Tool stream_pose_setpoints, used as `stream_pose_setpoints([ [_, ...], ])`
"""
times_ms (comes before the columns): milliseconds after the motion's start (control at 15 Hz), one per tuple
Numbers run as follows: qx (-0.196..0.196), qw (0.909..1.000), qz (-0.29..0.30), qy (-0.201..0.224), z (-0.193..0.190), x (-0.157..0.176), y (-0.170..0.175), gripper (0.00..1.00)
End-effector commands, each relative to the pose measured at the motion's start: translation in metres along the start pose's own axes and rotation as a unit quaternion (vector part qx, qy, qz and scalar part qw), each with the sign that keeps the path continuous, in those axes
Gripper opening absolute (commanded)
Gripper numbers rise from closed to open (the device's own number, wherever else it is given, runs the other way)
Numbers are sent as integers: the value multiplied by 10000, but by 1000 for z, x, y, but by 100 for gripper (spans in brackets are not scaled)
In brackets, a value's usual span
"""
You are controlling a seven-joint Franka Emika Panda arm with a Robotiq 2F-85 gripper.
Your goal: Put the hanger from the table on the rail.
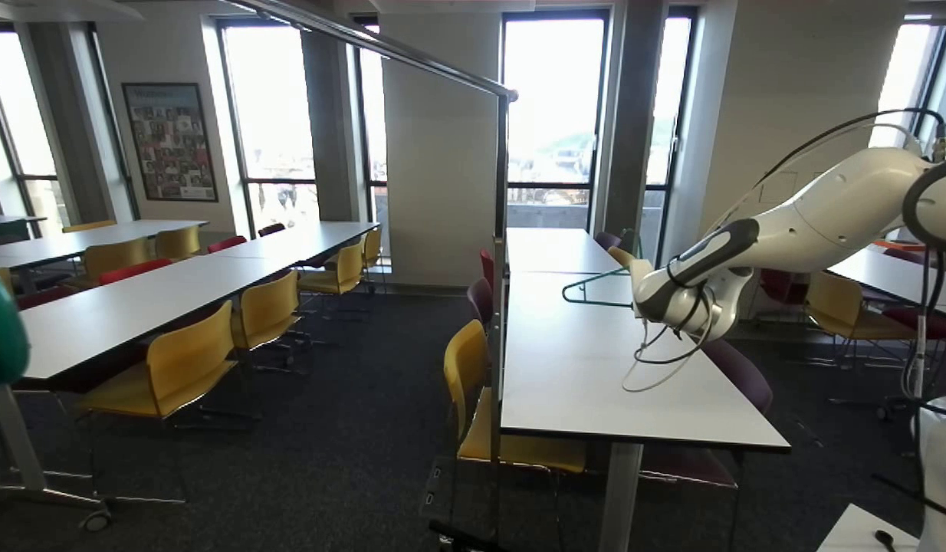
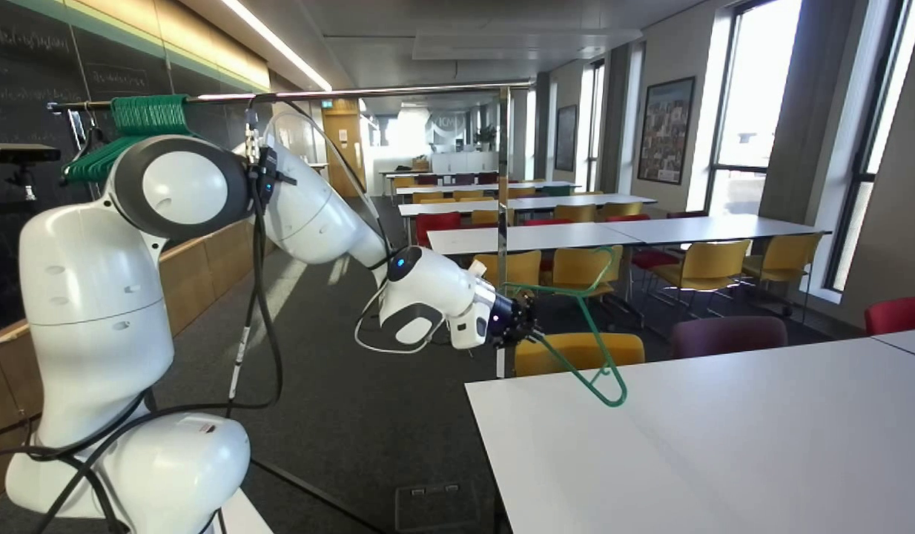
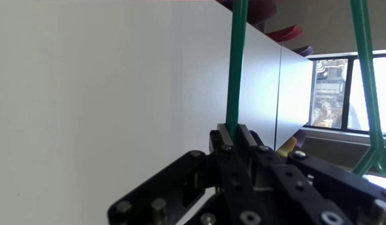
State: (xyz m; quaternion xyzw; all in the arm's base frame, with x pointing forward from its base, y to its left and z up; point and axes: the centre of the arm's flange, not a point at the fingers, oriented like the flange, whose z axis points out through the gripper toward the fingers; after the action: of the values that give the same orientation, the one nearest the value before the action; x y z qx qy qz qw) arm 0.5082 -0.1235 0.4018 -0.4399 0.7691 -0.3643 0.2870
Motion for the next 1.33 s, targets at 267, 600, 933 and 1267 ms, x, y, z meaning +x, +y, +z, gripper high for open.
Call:
stream_pose_setpoints([
  [267,241,9970,-400,-613,-71,-39,-10,2],
  [600,188,9976,-416,-523,-22,-41,-17,10],
  [933,290,9975,-450,-462,-24,-42,-20,2],
  [1267,1310,9860,-961,-370,-59,-92,-82,2],
])
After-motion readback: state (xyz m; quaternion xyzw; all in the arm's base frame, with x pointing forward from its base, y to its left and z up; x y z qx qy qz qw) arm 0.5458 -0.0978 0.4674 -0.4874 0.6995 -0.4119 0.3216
